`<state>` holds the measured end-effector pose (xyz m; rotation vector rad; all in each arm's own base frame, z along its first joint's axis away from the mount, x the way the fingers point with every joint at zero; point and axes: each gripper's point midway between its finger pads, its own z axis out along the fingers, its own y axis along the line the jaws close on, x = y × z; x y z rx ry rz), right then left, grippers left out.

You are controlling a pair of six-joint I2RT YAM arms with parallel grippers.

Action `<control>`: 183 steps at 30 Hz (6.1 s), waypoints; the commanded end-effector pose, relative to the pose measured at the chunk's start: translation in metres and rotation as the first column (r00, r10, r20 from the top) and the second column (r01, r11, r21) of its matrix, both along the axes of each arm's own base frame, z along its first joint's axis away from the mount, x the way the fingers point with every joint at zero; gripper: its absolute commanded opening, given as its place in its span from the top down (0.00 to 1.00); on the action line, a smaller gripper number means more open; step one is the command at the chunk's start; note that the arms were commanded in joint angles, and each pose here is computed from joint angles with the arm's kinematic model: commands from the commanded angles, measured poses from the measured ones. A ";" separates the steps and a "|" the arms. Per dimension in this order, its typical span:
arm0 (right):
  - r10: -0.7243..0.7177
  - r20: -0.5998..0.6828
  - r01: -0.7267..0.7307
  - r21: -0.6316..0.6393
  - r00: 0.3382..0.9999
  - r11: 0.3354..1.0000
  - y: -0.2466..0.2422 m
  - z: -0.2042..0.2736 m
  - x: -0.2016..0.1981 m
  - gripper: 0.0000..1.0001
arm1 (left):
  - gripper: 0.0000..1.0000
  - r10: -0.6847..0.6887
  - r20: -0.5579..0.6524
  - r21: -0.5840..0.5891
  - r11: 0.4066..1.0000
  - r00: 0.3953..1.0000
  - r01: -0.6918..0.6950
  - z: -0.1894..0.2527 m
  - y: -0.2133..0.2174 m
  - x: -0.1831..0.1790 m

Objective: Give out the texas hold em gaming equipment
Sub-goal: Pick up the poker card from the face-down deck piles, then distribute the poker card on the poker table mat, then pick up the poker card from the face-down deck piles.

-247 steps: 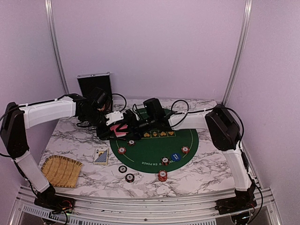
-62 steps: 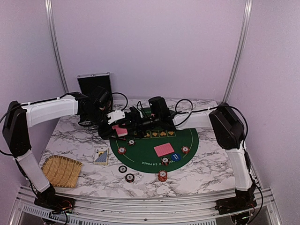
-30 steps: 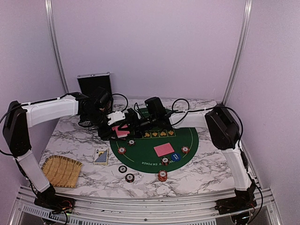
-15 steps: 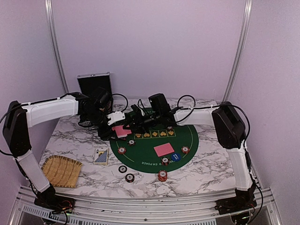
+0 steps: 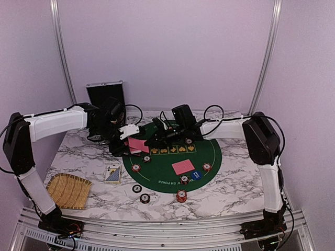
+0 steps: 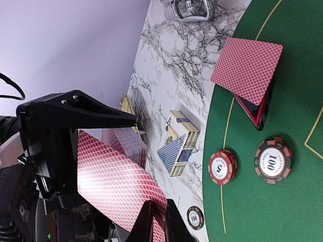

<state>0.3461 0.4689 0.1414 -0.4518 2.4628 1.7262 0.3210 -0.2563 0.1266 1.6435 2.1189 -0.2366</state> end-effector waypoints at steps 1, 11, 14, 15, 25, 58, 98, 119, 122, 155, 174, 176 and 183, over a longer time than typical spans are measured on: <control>-0.018 0.038 0.017 0.040 0.999 0.999 -0.006 0.027 0.004 0.95 | 1.00 -0.011 0.035 -0.023 1.000 0.999 0.012 0.011 -0.006 0.006; -0.037 -0.012 0.039 0.137 0.999 0.990 -0.019 0.045 0.008 1.00 | 1.00 -0.010 0.041 -0.007 1.000 0.999 0.010 0.009 -0.001 0.005; -0.056 -0.002 0.056 0.139 0.998 0.989 -0.027 0.049 0.017 1.00 | 1.00 -0.008 0.043 0.001 1.000 0.999 0.008 0.008 0.002 0.004; -0.065 0.000 0.065 0.139 0.998 0.988 -0.031 0.050 0.020 1.00 | 1.00 -0.007 0.044 0.002 1.000 0.999 0.007 0.008 0.003 0.003; -0.141 -0.004 0.140 0.127 0.990 0.982 -0.058 0.042 0.052 1.00 | 1.00 0.014 0.048 0.011 1.000 0.999 -0.014 0.008 0.023 0.000; -0.180 -0.020 0.178 -0.077 0.983 0.981 0.036 -0.084 0.098 0.93 | 1.00 0.015 0.032 -0.003 1.000 0.999 -0.015 0.011 0.023 -0.006; -0.077 0.096 0.067 0.097 0.992 0.993 -0.006 0.039 0.007 0.20 | 1.00 0.008 0.034 -0.031 0.999 0.999 -0.007 0.022 0.004 0.008; 0.024 0.063 -0.033 0.140 0.998 0.990 0.024 0.036 -0.013 0.22 | 1.00 -0.029 0.064 -0.037 0.999 0.998 0.031 0.031 -0.018 0.011; 0.033 0.057 -0.042 0.150 0.998 0.988 0.028 0.035 -0.014 0.22 | 1.00 -0.030 0.064 -0.038 0.999 0.997 0.033 0.031 -0.019 0.011; 0.070 -0.011 -0.068 0.132 0.997 0.989 0.060 -0.003 -0.004 0.26 | 1.00 -0.045 0.054 -0.033 0.998 0.998 0.046 0.027 -0.020 0.004; 0.020 0.033 -0.021 0.046 0.999 0.999 0.008 -0.004 0.005 0.52 | 1.00 -0.047 0.057 -0.021 0.999 0.997 0.048 0.025 -0.018 0.004; 0.018 0.039 -0.020 0.045 0.999 0.999 0.006 0.000 0.004 0.57 | 1.00 -0.046 0.056 -0.019 0.999 0.997 0.047 0.024 -0.018 0.004; 0.017 0.057 -0.020 0.042 0.998 0.999 0.002 0.011 0.005 0.71 | 1.00 -0.044 0.057 -0.010 0.999 0.997 0.045 0.022 -0.016 0.004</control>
